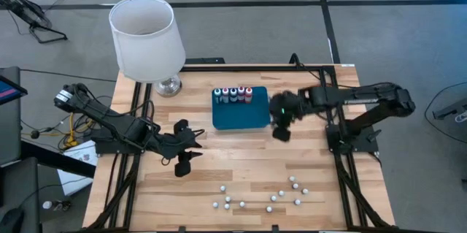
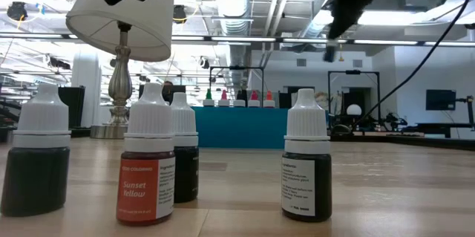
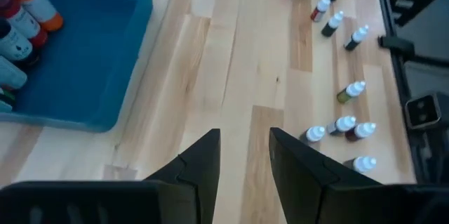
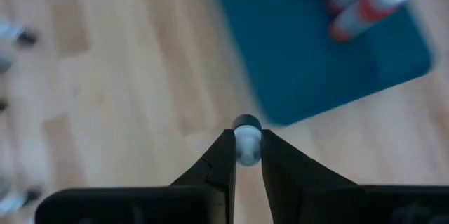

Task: Pick & Place food coloring
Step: Put the small black food coloring bottle into the bin

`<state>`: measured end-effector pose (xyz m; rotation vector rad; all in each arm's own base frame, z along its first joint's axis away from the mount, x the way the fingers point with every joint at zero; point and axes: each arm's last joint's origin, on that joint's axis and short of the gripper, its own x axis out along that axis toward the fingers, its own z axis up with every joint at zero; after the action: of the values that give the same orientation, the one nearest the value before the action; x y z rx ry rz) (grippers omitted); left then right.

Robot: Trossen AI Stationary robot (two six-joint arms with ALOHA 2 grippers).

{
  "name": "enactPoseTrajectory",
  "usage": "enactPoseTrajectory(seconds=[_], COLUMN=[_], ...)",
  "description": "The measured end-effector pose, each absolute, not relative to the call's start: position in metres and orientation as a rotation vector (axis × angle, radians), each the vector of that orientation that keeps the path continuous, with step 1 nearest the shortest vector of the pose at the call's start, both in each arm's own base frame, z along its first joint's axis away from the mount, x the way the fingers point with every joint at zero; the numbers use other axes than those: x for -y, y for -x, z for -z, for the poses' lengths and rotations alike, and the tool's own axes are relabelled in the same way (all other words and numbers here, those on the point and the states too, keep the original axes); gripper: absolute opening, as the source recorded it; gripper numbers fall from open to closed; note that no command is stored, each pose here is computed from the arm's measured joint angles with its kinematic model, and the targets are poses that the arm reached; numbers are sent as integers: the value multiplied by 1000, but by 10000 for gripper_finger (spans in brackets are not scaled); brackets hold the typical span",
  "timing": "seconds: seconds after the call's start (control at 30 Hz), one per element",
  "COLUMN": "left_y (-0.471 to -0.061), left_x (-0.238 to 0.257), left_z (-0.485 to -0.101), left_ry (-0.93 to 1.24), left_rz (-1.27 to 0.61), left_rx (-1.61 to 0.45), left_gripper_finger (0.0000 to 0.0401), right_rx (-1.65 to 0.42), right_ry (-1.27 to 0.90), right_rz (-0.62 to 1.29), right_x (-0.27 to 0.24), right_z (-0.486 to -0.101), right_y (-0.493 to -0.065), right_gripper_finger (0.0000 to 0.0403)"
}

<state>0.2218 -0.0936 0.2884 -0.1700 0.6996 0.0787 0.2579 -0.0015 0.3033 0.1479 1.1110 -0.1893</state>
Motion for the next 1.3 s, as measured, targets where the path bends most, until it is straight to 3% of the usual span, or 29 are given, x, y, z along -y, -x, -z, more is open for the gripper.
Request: enactPoseTrajectory(seconds=[0.17,0.33,0.73,1.3], left_y=[-223,-226,-237,-237], left_x=[91,81,52,32], left_z=[-289,-290,-297,-293], left_ry=[113,78,268,101], left_rz=[-98,-263,-542,-605], left_rx=[-688,-627,-455,-540], left_gripper_finger=[114,114,114,114], right_rx=[-1036,-1065,-1197,-1275], right_ry=[-143,-48,67,78], right_rz=[239,217,64,-81], right_x=[45,84,160,172], right_z=[-307,-298,-262,-244], right_y=[-261,-262,-276,-312], right_gripper_finger=[45,45,45,45])
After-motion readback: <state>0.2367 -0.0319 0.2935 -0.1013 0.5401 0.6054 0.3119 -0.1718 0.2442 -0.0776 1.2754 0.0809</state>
